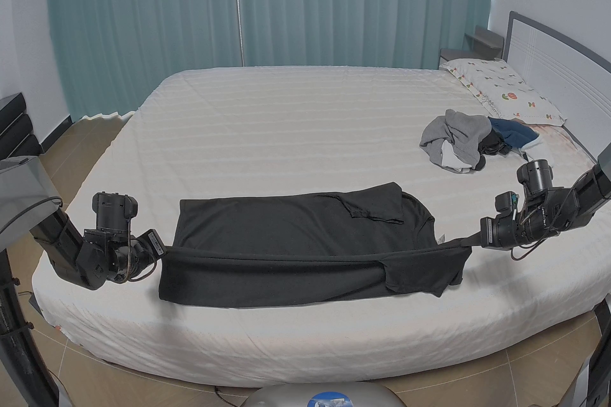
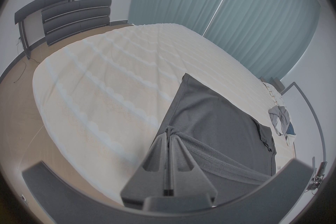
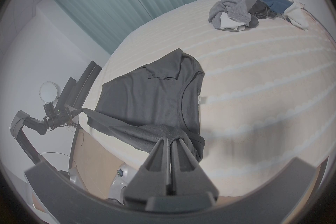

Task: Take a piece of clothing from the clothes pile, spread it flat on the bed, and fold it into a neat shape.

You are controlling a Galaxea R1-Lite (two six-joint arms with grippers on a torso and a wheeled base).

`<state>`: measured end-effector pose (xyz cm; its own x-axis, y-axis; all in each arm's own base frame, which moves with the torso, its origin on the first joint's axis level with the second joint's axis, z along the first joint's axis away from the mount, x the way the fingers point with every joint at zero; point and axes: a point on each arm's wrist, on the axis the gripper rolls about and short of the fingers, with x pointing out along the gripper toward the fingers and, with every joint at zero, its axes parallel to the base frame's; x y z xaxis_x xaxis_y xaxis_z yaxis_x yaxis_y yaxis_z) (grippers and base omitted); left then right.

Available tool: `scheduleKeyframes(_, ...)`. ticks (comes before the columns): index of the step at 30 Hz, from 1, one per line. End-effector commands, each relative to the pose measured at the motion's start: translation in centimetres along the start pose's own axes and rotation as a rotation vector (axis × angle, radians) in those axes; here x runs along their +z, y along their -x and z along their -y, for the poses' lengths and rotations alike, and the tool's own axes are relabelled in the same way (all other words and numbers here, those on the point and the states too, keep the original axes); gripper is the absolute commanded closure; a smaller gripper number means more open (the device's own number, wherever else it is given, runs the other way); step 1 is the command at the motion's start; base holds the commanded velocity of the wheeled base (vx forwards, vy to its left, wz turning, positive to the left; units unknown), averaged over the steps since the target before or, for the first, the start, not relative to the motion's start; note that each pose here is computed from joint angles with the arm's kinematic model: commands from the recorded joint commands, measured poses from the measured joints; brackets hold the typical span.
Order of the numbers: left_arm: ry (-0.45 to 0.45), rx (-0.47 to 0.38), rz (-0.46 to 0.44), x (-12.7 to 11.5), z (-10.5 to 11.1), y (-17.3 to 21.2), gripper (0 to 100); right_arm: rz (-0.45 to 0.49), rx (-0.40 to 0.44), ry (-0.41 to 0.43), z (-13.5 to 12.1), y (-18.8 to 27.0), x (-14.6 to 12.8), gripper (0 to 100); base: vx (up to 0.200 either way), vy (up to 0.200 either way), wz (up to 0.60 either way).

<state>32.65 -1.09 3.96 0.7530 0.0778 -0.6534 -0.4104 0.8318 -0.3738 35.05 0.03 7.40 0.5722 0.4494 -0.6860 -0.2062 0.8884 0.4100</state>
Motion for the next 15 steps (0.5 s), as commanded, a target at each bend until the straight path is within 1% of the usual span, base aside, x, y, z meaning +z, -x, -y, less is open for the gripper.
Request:
scheduleKeyframes(1,0.000,0.005,-0.007,-0.1,0.0,-0.6,100,-0.019,-0.001,-0.008,0.4,-0.5,-0.4,100,0.000,0.000,0.00)
scheduleKeyframes(6,-0.003,0.012,-0.017,-0.4,-0.3,0.1,100,-0.009,0.006,-0.006,-0.3,1.3,-1.1,100,0.000,0.000,0.00)
scheduleKeyframes(9,-0.005,0.007,-0.013,-0.5,-0.5,1.3,100,-0.002,0.006,-0.001,-0.8,2.8,-1.8,100,0.000,0.000,0.00)
scheduleKeyframes(13,-0.018,0.002,-0.008,-0.7,-0.9,3.3,100,-0.038,-0.003,0.017,-1.3,4.7,-4.6,100,0.000,0.000,0.00)
scheduleKeyframes(15,-0.034,0.004,-0.009,-0.8,-1.1,3.8,100,-0.051,-0.004,0.026,-1.4,5.1,-5.3,100,0.000,0.000,0.00)
